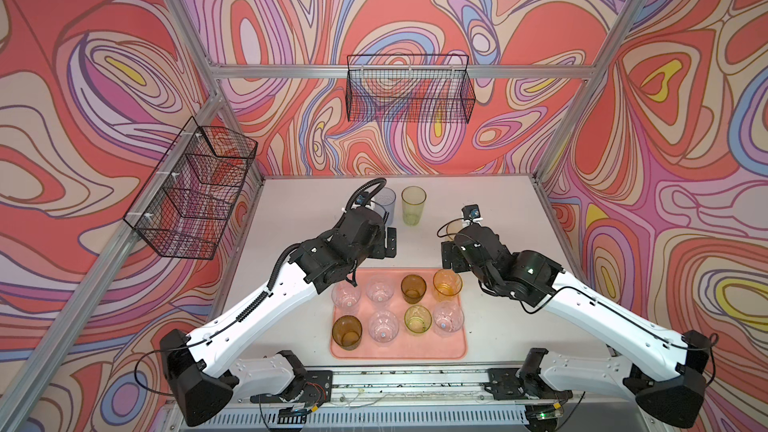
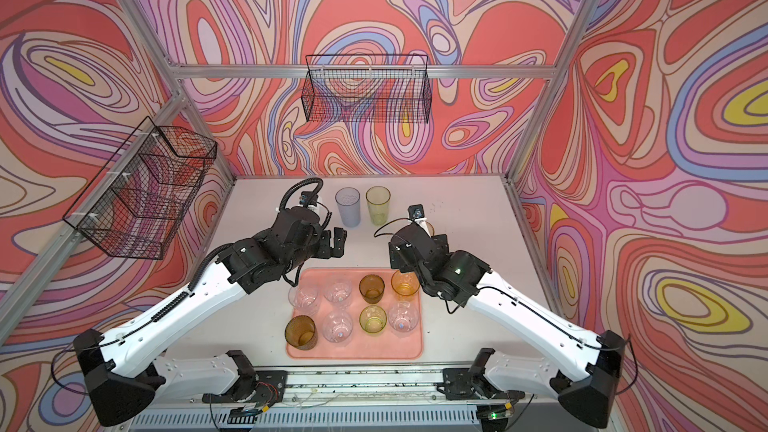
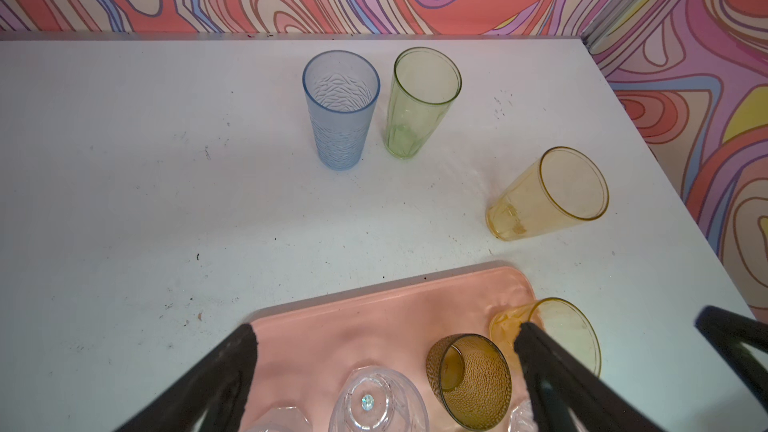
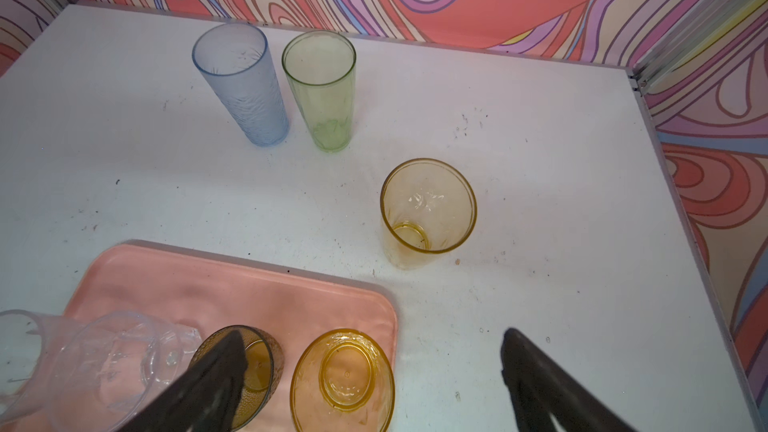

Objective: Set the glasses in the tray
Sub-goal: 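Open and raise the right gripper while the left reaches toward the blue glass, then lower the left gripper and close it on the blue glass rim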

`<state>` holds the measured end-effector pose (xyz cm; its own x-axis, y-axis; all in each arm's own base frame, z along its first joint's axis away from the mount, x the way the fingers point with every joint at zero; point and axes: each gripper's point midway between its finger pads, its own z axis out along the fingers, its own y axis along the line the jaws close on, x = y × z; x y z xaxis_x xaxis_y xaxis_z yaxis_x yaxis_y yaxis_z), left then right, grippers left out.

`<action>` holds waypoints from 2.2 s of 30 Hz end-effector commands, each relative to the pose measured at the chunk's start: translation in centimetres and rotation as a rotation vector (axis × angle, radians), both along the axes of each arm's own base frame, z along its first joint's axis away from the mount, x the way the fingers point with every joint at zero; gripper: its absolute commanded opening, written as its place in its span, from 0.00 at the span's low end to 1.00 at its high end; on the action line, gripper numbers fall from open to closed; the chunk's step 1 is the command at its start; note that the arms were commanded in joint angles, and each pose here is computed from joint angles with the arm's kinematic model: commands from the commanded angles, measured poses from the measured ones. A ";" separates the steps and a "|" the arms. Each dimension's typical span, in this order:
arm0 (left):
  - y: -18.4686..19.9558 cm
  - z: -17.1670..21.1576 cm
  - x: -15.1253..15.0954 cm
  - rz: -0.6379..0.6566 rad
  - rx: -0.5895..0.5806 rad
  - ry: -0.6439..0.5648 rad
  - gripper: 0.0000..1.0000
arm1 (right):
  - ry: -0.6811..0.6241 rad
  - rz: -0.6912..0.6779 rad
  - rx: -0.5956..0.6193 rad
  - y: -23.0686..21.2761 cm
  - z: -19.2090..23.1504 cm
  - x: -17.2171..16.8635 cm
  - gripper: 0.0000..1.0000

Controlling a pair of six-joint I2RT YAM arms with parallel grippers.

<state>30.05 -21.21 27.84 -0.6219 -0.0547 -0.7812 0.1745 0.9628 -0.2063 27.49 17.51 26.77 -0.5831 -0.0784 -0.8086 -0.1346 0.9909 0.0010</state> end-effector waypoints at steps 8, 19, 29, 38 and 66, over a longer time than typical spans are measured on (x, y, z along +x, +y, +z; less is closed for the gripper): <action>2.1 1.4 2.2 0.145 -0.020 -0.052 1.00 | -0.026 0.088 0.040 0.4 2.8 1.0 0.98; 7.0 0.5 3.3 0.259 -0.127 0.004 1.00 | 0.025 0.126 0.110 -0.5 4.3 7.2 0.98; 7.6 -2.3 7.7 0.203 -0.256 0.194 1.00 | 0.099 0.164 0.290 -0.5 4.5 8.8 0.98; 5.4 -4.3 12.3 0.145 -0.289 0.254 1.00 | 0.137 0.069 0.337 -4.3 3.5 9.6 0.98; 4.0 -10.7 20.1 0.106 -0.110 0.339 0.52 | 0.128 0.012 0.410 -6.5 2.7 8.5 0.98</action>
